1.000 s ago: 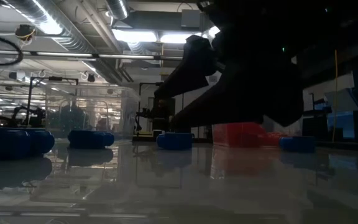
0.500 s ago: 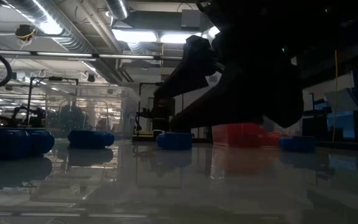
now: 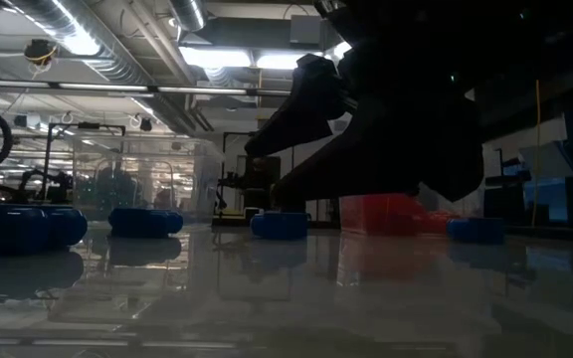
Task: Sort blocks
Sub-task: Put the green game piece into the bottom right transparent bin
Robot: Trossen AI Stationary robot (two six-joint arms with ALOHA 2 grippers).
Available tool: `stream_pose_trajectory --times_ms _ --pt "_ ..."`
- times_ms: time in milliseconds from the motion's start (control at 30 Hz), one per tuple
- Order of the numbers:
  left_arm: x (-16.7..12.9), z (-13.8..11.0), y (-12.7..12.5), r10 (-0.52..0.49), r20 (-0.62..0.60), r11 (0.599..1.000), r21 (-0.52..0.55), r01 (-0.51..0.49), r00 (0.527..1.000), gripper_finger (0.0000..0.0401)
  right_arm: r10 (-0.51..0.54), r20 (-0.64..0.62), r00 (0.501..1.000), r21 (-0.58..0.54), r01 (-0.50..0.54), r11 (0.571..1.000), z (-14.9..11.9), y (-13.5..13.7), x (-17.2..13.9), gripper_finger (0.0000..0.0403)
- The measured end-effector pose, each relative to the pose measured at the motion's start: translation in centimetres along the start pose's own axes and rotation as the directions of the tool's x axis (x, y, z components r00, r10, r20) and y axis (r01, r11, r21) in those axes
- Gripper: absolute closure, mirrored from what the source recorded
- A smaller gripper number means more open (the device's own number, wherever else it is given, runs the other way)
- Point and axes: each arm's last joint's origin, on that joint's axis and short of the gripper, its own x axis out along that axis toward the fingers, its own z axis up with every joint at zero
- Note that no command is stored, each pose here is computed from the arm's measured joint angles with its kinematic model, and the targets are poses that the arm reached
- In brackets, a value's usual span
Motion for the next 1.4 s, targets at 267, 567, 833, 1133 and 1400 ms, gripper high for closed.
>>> stream_pose_trajectory --times_ms 267,567,833,1133,1400 --pt "0.3 0.2 -0.1 0.025 0.01 0.997 0.073 -0.026 1.0 0.0331 -0.001 0.001 1.0 0.0 0.001 1.0 0.0 0.0 0.0 0.0045" --pt "0.1 0.2 0.3 0.071 0.053 0.985 0.156 -0.078 0.996 0.0394 -0.001 0.002 1.0 0.001 0.001 1.0 0.0 0.0 0.0 0.0045" --pt "-3.2 -0.5 1.2 0.152 0.204 0.967 0.174 -0.189 0.967 0.04 0.004 -0.008 1.0 -0.002 -0.004 1.0 0.2 -0.2 -0.4 0.0045" --pt "-10.3 -2.3 4.4 -0.151 0.507 0.976 0.213 0.046 0.849 0.04 -0.002 0.005 1.0 0.004 0.002 1.0 2.2 -2.2 -3.6 0.0045" --pt "-13.7 -2.5 7.3 -0.37 0.735 0.929 0.288 0.233 0.568 0.04 -0.062 0.124 0.99 0.018 0.06 0.998 3.6 -3.1 -4.2 0.0045"
